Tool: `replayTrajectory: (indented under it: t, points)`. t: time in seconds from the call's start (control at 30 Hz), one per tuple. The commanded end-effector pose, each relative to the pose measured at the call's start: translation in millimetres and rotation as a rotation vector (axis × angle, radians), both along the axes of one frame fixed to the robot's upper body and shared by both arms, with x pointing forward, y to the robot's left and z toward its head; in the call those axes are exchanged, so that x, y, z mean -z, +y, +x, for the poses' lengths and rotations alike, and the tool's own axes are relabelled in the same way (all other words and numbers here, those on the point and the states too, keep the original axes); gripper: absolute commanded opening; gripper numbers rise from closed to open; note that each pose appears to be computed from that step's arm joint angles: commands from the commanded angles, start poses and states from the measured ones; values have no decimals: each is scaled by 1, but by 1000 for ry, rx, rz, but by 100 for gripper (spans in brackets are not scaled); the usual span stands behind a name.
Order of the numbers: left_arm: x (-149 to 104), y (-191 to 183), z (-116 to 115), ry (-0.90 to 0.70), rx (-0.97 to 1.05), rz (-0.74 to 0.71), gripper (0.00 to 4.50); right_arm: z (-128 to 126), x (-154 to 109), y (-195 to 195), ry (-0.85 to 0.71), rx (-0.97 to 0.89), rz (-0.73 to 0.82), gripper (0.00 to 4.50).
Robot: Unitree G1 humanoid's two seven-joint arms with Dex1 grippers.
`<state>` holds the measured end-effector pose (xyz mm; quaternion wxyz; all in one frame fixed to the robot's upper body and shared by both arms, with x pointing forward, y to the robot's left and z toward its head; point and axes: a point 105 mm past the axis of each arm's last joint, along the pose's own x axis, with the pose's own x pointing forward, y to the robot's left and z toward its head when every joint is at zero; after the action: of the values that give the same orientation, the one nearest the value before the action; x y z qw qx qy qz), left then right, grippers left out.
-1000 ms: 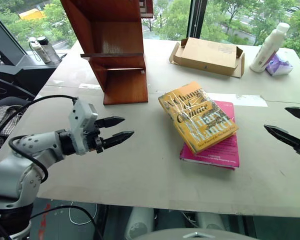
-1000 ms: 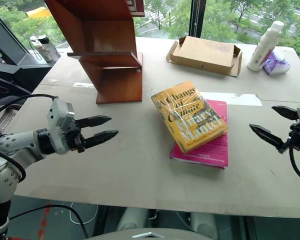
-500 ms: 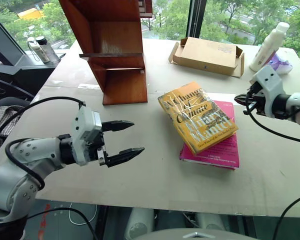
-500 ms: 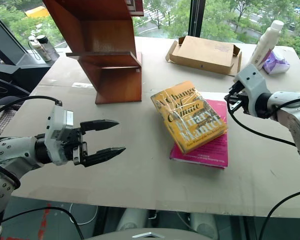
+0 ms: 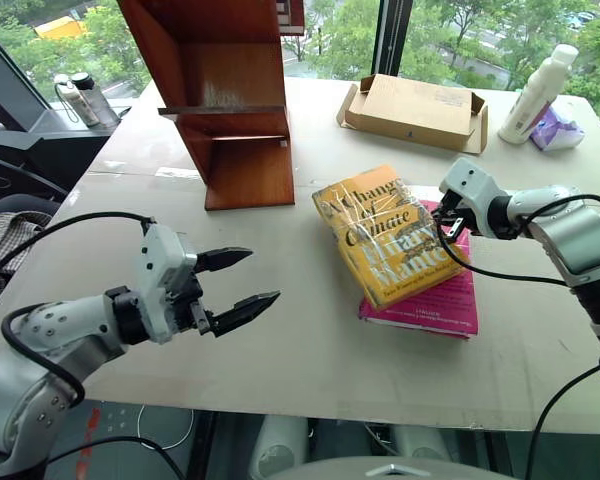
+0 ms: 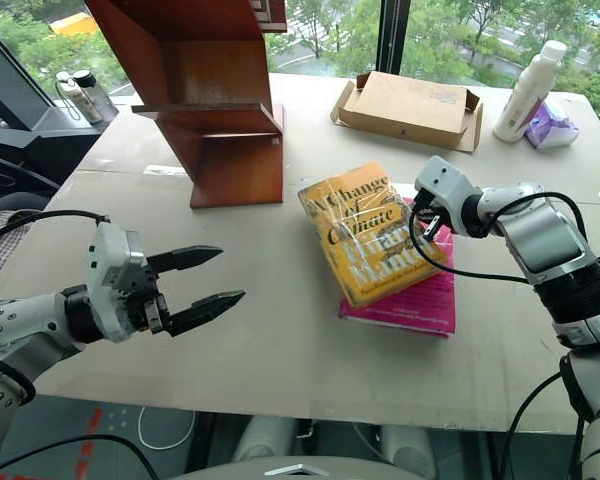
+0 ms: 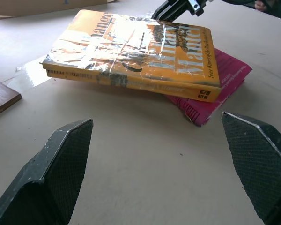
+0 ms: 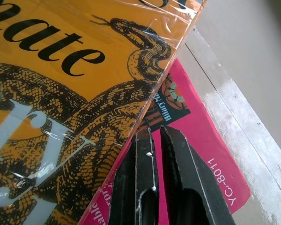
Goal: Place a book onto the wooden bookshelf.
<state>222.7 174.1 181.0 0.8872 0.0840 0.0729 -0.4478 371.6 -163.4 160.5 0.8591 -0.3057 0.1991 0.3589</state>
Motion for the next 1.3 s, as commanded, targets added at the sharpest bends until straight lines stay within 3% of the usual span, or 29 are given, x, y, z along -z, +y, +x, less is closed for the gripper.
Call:
replayTrajectory:
  t: [0.03, 0.13, 0.2, 0.3, 0.47, 0.53, 0.8, 1.2, 1.3]
  points:
    - [5, -1, 4, 50, -39, -36, 450, -1, -17, -11, -96, 13, 15, 11]
    - [22, 0, 10, 199, -94, -57, 450, -11, -28, -22, -126, 7, 74, 11]
    - [29, -5, 20, 350, -111, -215, 450, -33, -44, -33, -151, -28, 114, 33]
    - [43, -17, 31, 579, -97, -339, 450, -80, -64, -37, -172, -130, 197, 134]
    - [46, -32, 60, 730, -99, -492, 450, -147, -75, -44, -171, -219, 372, 385]
    - [48, -41, 71, 789, -84, -525, 450, -165, -72, -55, -177, -190, 394, 440]
    - [51, -79, 99, 949, -34, -595, 450, -189, -70, -73, -180, -128, 486, 440]
    - [73, -127, 130, 1019, -52, -676, 450, -197, -62, -51, -176, -120, 534, 440]
    - [69, -128, 133, 1005, -23, -711, 330, -198, -65, -47, -178, -126, 551, 450]
